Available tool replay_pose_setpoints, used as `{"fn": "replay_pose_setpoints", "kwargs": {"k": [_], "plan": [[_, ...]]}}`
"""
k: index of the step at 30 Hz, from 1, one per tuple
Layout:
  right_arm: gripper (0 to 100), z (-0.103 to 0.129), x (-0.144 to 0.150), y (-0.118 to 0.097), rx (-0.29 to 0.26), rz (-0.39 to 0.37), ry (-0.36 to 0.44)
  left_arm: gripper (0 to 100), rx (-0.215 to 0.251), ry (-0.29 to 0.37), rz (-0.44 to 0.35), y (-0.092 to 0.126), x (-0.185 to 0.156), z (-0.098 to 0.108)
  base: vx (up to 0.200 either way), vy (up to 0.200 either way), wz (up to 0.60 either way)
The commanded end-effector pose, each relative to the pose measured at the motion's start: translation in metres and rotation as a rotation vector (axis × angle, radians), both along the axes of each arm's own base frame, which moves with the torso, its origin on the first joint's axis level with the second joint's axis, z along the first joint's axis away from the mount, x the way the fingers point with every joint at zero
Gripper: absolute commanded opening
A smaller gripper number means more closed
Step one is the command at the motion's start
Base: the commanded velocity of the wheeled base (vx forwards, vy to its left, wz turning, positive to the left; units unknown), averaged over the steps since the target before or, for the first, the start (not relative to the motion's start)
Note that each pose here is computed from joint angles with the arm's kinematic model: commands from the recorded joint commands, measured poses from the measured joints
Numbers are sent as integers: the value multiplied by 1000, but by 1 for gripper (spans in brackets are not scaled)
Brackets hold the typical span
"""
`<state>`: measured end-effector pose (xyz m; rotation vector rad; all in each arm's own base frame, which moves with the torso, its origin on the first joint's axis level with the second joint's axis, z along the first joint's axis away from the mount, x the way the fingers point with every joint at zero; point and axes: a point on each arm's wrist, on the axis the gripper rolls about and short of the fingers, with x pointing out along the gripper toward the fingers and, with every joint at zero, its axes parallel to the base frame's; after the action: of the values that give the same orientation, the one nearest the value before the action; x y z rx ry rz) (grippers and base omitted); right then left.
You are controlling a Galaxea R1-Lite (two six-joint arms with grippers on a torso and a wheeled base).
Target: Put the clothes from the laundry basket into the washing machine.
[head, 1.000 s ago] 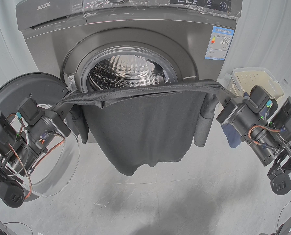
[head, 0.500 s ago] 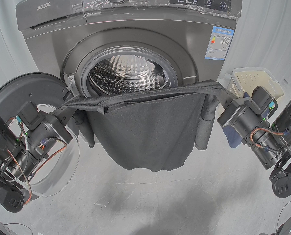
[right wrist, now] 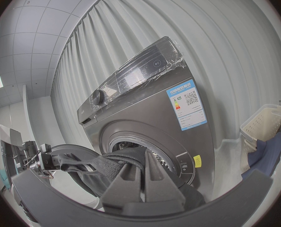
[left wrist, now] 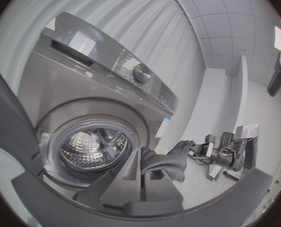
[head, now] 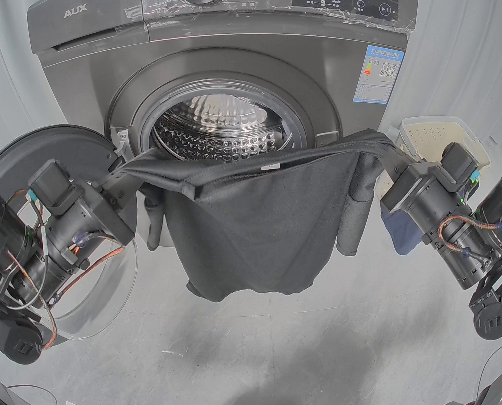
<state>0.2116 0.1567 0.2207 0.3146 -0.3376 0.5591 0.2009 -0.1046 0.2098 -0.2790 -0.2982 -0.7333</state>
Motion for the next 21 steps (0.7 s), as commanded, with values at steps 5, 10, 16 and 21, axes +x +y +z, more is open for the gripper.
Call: {"fn": "replay_pose_setpoints", "kwargs": {"k": [5,10,16,21], "plan": [[0,-52,-10,14,-134,95,161,0,24,-9,-105,-26,14,6,0,0,0],[0,-83,-20,36,-221,206,242,0,24,-12,-117,-32,18,6,0,0,0],[100,-111,-14,58,-283,243,307,0,27,-18,-150,-40,12,5,0,0,0],[100,-144,-4,69,-362,282,371,0,30,-18,-170,-42,6,4,0,0,0]]}}
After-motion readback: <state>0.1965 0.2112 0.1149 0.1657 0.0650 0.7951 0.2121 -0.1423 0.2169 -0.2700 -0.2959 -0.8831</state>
